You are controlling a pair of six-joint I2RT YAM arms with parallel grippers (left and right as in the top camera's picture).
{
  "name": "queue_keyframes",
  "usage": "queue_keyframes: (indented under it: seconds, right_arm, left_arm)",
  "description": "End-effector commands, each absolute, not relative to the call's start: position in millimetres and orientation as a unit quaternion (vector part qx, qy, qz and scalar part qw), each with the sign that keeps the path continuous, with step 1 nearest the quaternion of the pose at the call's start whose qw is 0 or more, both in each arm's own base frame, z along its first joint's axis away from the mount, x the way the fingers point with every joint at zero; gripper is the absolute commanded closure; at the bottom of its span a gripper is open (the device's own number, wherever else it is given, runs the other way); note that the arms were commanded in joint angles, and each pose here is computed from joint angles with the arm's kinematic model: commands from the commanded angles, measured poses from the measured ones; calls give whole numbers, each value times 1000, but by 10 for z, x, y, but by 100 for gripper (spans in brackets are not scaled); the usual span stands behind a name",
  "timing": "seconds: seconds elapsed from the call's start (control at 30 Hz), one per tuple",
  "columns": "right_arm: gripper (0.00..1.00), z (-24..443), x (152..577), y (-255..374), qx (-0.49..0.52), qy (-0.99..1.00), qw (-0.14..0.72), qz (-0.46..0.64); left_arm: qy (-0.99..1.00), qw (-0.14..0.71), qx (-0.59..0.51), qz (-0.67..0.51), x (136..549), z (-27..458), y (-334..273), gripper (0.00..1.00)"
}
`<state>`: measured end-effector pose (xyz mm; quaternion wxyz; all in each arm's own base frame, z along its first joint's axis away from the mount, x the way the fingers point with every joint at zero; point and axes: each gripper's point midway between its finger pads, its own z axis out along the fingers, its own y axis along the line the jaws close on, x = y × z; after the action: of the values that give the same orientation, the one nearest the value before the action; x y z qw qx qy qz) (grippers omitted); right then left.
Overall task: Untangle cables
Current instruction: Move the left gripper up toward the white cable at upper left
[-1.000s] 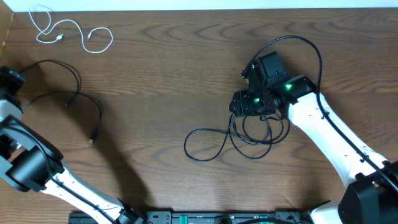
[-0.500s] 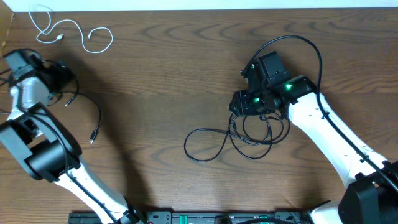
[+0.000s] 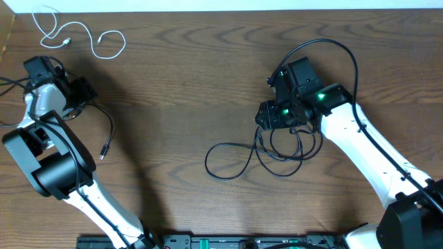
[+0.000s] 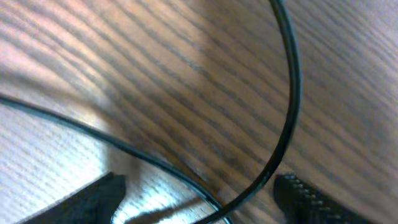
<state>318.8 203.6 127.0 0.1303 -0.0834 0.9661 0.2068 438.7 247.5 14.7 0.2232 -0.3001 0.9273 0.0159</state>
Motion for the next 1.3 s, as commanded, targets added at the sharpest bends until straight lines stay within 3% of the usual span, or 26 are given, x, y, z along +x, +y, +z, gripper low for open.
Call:
queue_keyframes:
  seconds: [0.0, 0.43, 0.7, 0.93, 0.97, 1.27]
  right_arm:
    - [47, 1248, 3190, 2053, -95, 966, 130, 203]
    - [47, 1246, 3177, 2063, -96, 966, 129, 204]
    - [47, 1242, 3149, 2084, -99, 966, 125, 203]
    - [47, 1237, 3137, 2077, -99, 967, 123, 202]
    - [48, 1235, 3134, 2076, -99, 967, 122, 202]
    - [48, 1231, 3126, 2071, -99, 967, 120, 201]
  left_arm:
    - [936, 238, -256, 37, 4451, 227, 2481, 30]
    - [950, 251, -178, 45, 4702, 91, 2248, 30]
    - [951, 248, -179, 44, 4693, 58, 2246, 63]
    - [952, 245, -179, 43, 4681, 50, 2240, 81]
    - [952, 244, -180, 43, 4677, 48, 2238, 87]
    - [943, 243, -226, 30, 4660, 150, 2229, 92]
